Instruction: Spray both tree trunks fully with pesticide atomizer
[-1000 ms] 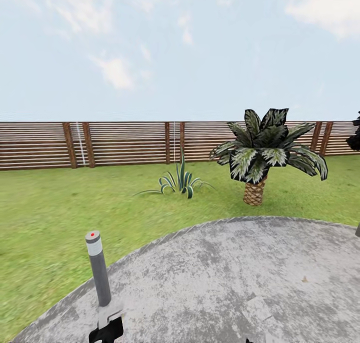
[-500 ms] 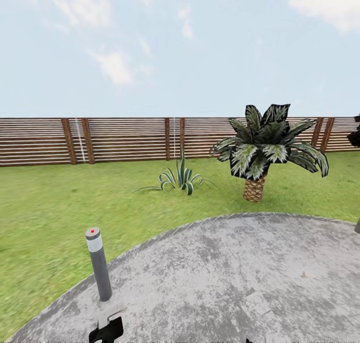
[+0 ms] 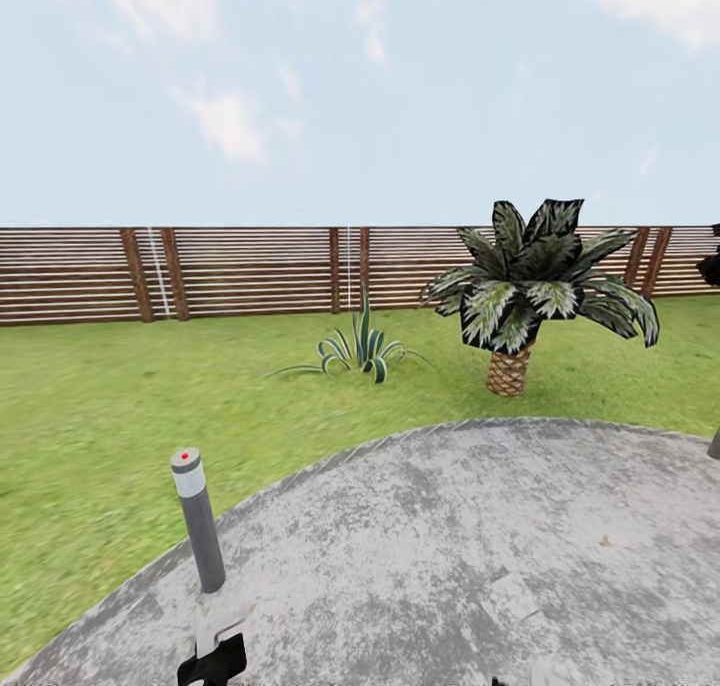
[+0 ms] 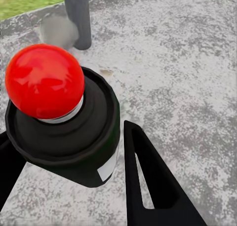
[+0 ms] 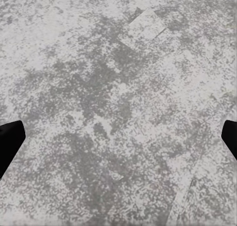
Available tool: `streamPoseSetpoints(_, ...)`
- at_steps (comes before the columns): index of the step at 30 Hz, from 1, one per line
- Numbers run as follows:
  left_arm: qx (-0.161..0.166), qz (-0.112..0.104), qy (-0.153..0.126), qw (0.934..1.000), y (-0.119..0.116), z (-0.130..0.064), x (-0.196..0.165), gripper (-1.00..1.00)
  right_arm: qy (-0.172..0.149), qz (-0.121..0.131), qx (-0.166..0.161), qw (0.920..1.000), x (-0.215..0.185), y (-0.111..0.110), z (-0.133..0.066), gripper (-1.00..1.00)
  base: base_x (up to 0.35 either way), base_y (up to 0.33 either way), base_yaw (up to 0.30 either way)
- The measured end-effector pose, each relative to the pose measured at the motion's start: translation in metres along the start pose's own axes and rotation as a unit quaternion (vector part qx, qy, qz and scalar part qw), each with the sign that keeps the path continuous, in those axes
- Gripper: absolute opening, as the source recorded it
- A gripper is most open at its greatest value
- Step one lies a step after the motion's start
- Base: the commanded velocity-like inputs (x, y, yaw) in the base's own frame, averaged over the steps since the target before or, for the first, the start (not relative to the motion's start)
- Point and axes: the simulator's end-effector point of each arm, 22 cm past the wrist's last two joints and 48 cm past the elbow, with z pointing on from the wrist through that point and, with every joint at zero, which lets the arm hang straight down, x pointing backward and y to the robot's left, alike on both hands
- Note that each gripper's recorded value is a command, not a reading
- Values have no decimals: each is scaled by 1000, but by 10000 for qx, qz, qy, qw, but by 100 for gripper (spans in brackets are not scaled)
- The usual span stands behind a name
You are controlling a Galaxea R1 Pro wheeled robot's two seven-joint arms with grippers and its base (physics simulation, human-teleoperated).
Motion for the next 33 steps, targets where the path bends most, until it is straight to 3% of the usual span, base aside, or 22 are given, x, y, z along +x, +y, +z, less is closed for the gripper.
streamPoseSetpoints(33,-86,63,244,9996,7,7,24,-100,247,-64,83,9996,23,-7,5,100,0,0,0)
